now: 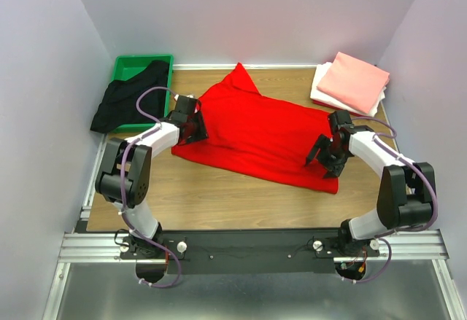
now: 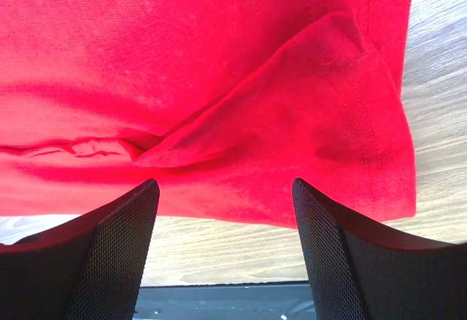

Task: Fold and stack the t-shirts
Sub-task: Fold the tshirt

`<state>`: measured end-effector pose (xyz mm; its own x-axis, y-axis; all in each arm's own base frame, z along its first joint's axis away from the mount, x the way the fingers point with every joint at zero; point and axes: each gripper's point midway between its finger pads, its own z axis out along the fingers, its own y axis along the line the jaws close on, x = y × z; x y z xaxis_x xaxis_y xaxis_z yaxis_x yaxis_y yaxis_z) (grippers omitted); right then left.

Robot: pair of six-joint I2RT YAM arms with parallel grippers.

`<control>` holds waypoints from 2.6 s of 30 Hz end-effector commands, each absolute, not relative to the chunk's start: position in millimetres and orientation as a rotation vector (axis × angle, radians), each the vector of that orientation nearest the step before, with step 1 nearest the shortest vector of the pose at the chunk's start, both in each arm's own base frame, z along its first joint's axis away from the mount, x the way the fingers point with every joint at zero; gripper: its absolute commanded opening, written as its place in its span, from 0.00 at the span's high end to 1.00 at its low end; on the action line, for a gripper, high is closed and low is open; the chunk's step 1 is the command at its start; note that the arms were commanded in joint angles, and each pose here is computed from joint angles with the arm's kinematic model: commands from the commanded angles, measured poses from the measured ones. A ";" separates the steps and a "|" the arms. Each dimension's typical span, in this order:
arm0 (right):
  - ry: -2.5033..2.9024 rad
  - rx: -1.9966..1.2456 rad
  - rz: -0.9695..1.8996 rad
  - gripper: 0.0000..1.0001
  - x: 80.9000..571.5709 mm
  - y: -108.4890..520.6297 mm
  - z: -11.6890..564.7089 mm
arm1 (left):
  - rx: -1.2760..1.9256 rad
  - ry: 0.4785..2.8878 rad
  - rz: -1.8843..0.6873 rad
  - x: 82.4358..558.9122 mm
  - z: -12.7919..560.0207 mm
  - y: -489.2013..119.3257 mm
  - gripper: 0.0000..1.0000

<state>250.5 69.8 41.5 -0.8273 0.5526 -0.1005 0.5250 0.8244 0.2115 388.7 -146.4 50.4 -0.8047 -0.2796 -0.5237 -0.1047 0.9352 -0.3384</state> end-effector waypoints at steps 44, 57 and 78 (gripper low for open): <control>2.802 0.869 0.259 0.20 253.6 67.0 55.0 | 0.059 2.392 -0.717 455.0 88.4 -283.4 1.00; 2.762 0.861 0.235 0.19 263.5 62.5 63.3 | 0.078 2.408 -0.739 458.2 82.0 -296.4 0.99; 2.632 0.845 -0.257 0.44 301.4 -7.5 49.7 | -0.125 2.409 -0.396 450.8 66.7 -173.7 0.29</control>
<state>290.7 10.7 48.8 -0.7718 0.5401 -0.3356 0.5747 0.8183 -0.0046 458.9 -189.6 67.6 -0.7779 -0.2040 -0.5944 0.0295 0.9329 -0.3589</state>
